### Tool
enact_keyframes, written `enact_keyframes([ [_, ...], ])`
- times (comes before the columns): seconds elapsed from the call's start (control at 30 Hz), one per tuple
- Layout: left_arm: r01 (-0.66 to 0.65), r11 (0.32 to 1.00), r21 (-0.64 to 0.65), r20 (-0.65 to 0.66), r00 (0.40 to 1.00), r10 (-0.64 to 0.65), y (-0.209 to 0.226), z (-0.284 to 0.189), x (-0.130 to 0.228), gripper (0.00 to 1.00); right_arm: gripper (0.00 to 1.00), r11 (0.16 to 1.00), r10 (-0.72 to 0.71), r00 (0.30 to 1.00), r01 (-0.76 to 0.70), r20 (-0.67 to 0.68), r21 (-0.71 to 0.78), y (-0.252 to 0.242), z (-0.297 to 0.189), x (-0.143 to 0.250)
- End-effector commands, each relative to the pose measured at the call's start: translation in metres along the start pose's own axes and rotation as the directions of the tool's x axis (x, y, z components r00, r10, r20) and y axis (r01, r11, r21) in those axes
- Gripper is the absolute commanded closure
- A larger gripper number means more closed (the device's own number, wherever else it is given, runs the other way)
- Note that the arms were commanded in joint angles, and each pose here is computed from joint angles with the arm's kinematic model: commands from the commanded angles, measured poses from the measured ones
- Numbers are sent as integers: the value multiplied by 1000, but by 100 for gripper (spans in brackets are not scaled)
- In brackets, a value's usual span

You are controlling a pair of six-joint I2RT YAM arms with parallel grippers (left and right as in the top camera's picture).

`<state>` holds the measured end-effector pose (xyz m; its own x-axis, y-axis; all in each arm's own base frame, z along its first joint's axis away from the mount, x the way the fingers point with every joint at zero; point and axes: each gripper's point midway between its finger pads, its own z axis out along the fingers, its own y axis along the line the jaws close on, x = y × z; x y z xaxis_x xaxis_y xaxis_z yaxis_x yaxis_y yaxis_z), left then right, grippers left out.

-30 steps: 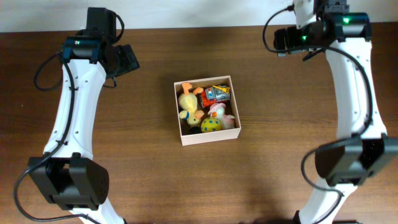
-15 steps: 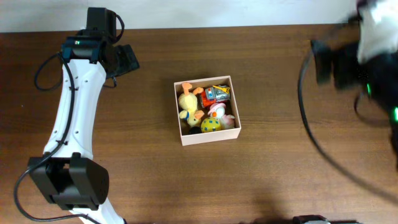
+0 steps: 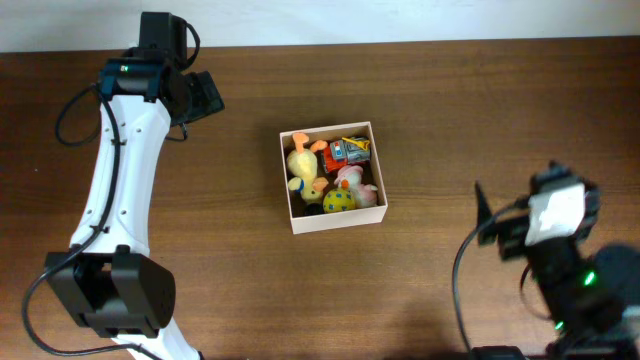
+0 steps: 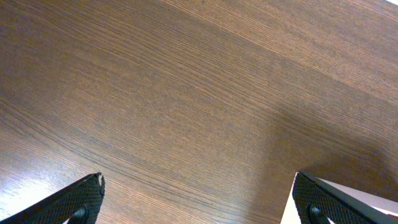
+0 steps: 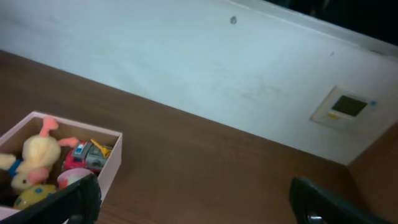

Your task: Pack container

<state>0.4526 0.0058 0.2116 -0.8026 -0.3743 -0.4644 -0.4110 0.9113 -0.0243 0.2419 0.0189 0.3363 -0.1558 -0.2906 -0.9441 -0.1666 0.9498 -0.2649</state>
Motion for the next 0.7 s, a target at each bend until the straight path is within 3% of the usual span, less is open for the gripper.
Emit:
enact_keyframes([
  [0.0, 12, 1000, -2, 10, 1000, -12, -1, -1, -3, 1, 1, 1000, -2, 1000, 3, 21, -16, 14, 3, 38],
  [0.33, 12, 1000, -2, 10, 1000, -12, -1, -1, -3, 1, 1, 999, 28, 990, -32, 136, 28, 28, 19, 98],
  [0.67, 12, 1000, -2, 10, 1000, -12, -1, -1, -3, 1, 1, 998, 24, 979, -34, 204, 46, 34, 19, 117],
])
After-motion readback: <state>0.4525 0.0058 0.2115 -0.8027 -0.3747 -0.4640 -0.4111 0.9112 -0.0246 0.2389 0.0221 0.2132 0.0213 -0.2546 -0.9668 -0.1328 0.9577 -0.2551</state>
